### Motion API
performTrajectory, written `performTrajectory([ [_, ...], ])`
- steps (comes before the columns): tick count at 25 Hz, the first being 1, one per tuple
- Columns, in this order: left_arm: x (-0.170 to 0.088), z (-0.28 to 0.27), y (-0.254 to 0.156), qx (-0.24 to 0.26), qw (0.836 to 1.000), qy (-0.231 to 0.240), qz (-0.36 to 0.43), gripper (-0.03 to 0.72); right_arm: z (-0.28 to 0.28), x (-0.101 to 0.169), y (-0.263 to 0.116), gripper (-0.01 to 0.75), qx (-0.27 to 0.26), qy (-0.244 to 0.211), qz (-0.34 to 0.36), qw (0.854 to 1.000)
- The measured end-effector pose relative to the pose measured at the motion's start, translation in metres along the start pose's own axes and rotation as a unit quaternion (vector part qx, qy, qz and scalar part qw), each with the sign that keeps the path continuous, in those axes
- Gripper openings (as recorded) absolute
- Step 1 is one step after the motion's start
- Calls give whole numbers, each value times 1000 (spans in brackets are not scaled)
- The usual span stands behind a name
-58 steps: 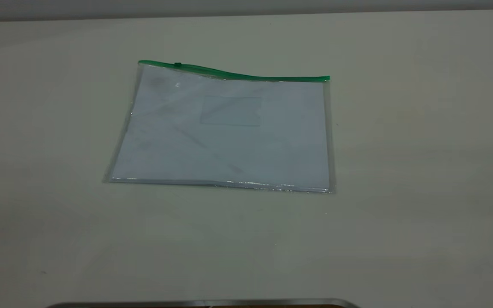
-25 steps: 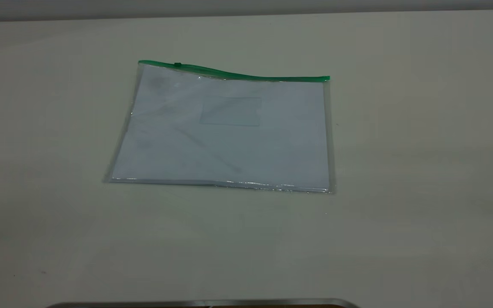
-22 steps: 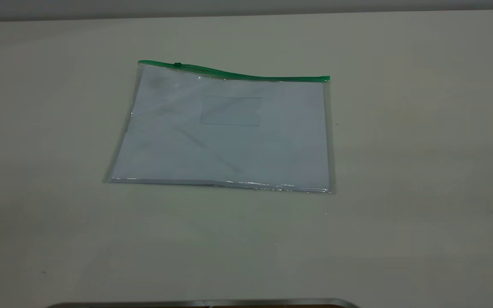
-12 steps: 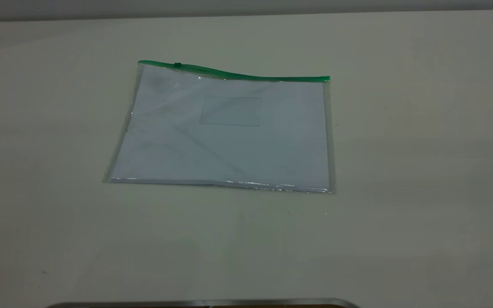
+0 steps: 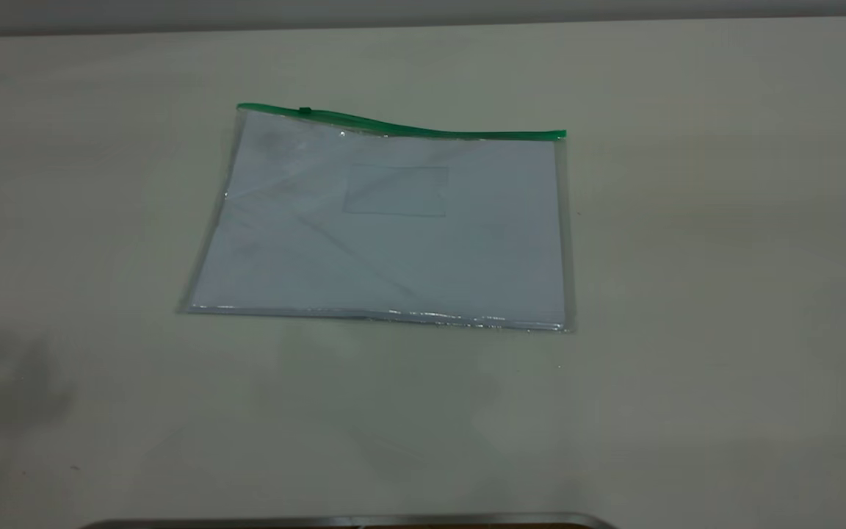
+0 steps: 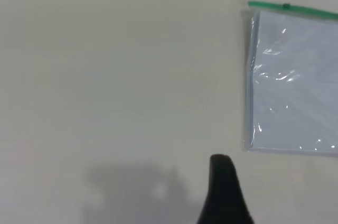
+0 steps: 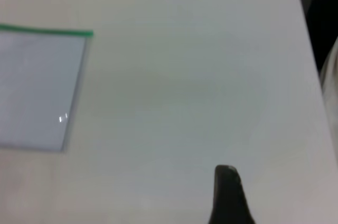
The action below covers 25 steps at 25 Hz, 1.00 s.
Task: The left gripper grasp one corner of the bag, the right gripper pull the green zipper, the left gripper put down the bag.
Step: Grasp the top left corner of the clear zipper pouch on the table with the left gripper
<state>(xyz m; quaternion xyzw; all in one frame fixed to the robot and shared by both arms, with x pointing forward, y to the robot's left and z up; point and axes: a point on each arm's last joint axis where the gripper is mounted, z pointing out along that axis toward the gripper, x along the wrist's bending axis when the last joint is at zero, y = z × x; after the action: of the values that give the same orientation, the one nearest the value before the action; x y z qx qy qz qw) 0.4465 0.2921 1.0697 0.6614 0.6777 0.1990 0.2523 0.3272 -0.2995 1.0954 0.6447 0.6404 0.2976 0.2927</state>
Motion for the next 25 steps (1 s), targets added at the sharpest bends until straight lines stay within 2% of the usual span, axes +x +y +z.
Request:
performTrajectory([
  [5,-2,75,26,64,998,-16,-18,590,32,0,10,534,56,12,13,998],
  [14,-5,218,68,166,984,-57,15,590,67,0,24,534,66,23,36,997],
  [18,-10,271,76,206,972,-105,45,590,83,-2,25,534,90,22,35,995],
  [25,-19,320,81,204,959,-178,88,590,101,-3,26,534,108,20,34,993],
])
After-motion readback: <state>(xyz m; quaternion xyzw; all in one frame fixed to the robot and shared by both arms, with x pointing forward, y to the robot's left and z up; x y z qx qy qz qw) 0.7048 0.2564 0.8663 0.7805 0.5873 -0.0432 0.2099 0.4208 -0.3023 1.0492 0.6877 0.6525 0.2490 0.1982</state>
